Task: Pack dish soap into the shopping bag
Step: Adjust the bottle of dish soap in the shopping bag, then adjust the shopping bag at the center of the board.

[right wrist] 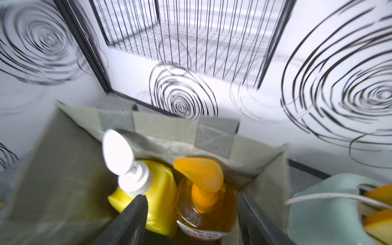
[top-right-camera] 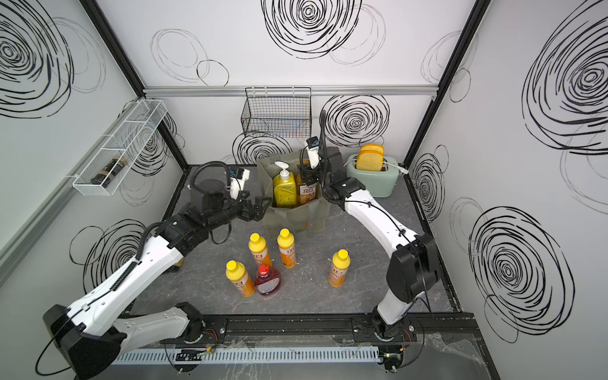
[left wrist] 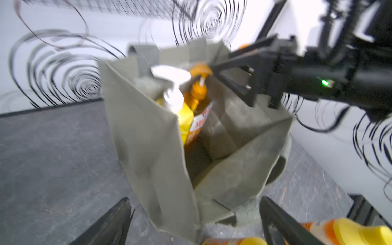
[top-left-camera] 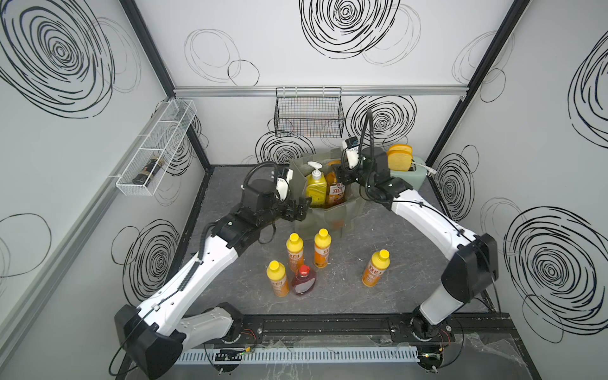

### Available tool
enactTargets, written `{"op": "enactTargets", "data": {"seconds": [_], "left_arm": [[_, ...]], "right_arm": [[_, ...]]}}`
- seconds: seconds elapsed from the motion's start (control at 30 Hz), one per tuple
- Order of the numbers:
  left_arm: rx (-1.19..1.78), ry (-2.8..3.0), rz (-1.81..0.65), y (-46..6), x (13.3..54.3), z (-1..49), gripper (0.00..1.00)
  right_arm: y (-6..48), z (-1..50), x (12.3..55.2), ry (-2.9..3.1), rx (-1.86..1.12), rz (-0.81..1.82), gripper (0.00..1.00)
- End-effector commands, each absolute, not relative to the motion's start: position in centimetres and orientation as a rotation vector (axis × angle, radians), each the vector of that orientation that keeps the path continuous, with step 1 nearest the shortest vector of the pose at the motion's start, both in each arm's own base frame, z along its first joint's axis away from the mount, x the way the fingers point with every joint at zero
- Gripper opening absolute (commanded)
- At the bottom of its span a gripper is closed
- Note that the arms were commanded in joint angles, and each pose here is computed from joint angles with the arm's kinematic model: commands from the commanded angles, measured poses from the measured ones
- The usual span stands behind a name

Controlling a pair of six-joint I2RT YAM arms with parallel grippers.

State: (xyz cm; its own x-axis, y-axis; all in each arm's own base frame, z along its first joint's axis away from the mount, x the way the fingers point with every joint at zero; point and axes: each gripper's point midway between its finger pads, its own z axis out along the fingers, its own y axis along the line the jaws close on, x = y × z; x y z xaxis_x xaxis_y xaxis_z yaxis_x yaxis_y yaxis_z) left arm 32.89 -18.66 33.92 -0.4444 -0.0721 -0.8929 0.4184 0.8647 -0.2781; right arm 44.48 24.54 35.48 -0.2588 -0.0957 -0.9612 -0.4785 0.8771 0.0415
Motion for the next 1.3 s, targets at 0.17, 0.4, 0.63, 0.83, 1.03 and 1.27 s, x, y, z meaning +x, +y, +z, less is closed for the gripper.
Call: {"op": "enactTargets", "data": {"seconds": [0.17, 0.4, 0.63, 0.83, 1.03, 1.27], "left_arm": [[0.158, 1.936, -0.573, -16.2, 36.7, 37.4, 0.96], [0.193, 2.064, -0.542, -19.0, 40.8, 34.6, 0.96], [0.236, 2.183, -0.414, -20.9, 43.1, 30.5, 1.0], [0.257, 2.222, -0.339, -20.5, 43.9, 28.8, 0.58], [0.272, 2.162, -0.29, -19.8, 45.2, 30.9, 0.25], [0.363, 2.04, -0.216, -20.4, 46.3, 35.1, 0.1]], "right_arm": [[18.7, 39.2, 40.9, 1.875, -0.382, 0.452, 0.75], [18.2, 34.0, 44.2, 2.061, -0.393, 0.38, 0.72], [19.8, 30.8, 45.4, 2.149, -0.428, 0.39, 0.71], [18.7, 29.8, 45.8, 2.188, -0.395, 0.326, 0.39], [17.6, 32.4, 45.0, 2.119, -0.342, 0.319, 0.04], [15.7, 35.3, 42.7, 2.039, -0.289, 0.301, 0.0]]}}
